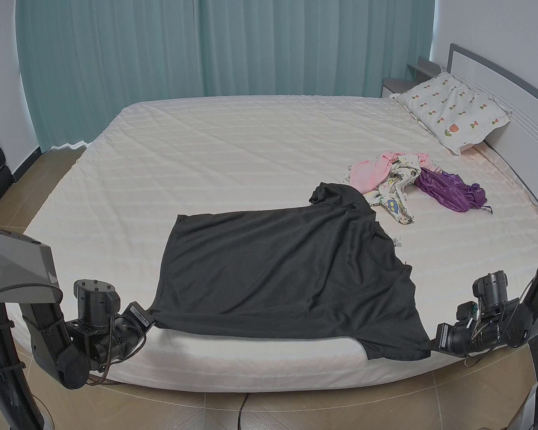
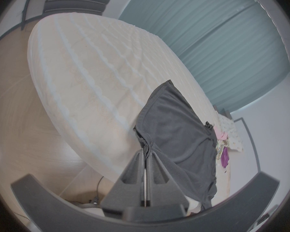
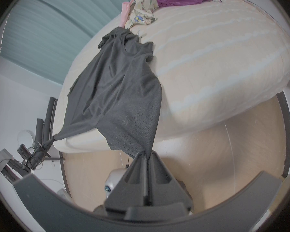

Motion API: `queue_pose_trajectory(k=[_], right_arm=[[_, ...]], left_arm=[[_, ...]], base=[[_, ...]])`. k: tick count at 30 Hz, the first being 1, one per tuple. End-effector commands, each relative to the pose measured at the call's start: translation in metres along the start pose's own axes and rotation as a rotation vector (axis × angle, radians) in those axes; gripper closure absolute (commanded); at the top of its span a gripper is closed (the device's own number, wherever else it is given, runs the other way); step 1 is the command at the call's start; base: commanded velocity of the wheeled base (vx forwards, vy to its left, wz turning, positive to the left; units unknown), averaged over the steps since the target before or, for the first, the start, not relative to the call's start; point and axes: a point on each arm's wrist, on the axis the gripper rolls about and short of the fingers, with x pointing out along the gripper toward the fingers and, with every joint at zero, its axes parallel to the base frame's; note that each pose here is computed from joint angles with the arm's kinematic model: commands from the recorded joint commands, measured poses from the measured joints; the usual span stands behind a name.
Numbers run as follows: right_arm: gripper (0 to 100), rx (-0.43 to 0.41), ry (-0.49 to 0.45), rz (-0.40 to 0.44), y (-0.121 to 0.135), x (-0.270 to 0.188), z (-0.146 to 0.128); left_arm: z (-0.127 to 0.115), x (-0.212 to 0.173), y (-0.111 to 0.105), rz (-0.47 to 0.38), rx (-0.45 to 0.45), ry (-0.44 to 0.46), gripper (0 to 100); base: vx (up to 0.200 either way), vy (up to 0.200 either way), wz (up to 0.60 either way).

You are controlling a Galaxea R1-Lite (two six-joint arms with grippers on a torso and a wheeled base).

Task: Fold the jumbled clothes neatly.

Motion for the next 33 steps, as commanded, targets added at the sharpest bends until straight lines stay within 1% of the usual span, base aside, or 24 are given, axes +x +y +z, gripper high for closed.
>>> queue_pose_trajectory(k=[1, 2, 5, 6, 7, 8, 11, 12, 16, 19, 20, 22, 24, 32, 33], right_arm=[[100, -0.043, -0.014, 0.002, 0.004, -0.016, 0.0], [100, -0.057, -0.001, -0.006, 0.003, -0.018, -0.001], [100, -0.08, 0.012, -0.017, 0.002, -0.023, -0.003], [100, -0.08, 0.012, -0.017, 0.002, -0.023, -0.003], [100, -0.08, 0.012, -0.017, 0.002, -0.023, -0.003], [100, -0.092, 0.047, -0.033, 0.001, -0.025, -0.006], [100, -0.101, 0.063, -0.04, 0.001, -0.027, -0.008], [100, -0.116, 0.087, -0.048, 0.0, -0.027, -0.01], [100, -0.145, 0.112, -0.068, -0.001, -0.028, -0.014], [100, -0.15, 0.119, -0.082, -0.002, -0.028, -0.015], [100, -0.157, 0.14, -0.09, -0.003, -0.028, -0.018], [100, -0.164, 0.149, -0.093, -0.003, -0.028, -0.018], [100, -0.199, 0.184, -0.101, -0.004, -0.03, -0.022], [100, -0.225, 0.205, -0.108, -0.002, -0.045, -0.024], [100, -0.233, 0.214, -0.109, -0.002, -0.048, -0.025]], left_arm=[[-0.004, -0.013, 0.005, 0.02, 0.064, 0.023, 100], [-0.009, -0.015, 0.007, 0.03, 0.1, 0.042, 100], [-0.018, -0.02, 0.011, 0.055, 0.159, 0.078, 100], [-0.018, -0.02, 0.011, 0.055, 0.159, 0.078, 100], [-0.023, -0.022, 0.013, 0.079, 0.19, 0.106, 100], [-0.024, -0.022, 0.014, 0.088, 0.198, 0.116, 100], [-0.025, -0.023, 0.016, 0.108, 0.215, 0.132, 100], [-0.026, -0.023, 0.018, 0.122, 0.239, 0.143, 100], [-0.027, -0.026, 0.021, 0.151, 0.267, 0.137, 100], [-0.028, -0.026, 0.023, 0.166, 0.295, 0.136, 100], [-0.028, -0.028, 0.025, 0.173, 0.306, 0.14, 100], [-0.029, -0.028, 0.026, 0.177, 0.313, 0.142, 100], [-0.031, -0.033, 0.031, 0.195, 0.352, 0.164, 100], [-0.035, -0.039, 0.038, 0.22, 0.4, 0.194, 100], [-0.036, -0.042, 0.04, 0.232, 0.424, 0.21, 100]], base=[[0.0, 0.0, 0.0], [0.0, 0.0, 0.0], [0.0, 0.0, 0.0], [0.0, 0.0, 0.0], [0.0, 0.0, 0.0], [0.0, 0.0, 0.0], [0.0, 0.0, 0.0], [0.0, 0.0, 0.0], [0.0, 0.0, 0.0], [0.0, 0.0, 0.0], [0.0, 0.0, 0.0], [0.0, 0.0, 0.0], [0.0, 0.0, 0.0], [0.0, 0.0, 0.0], [0.0, 0.0, 0.0]])
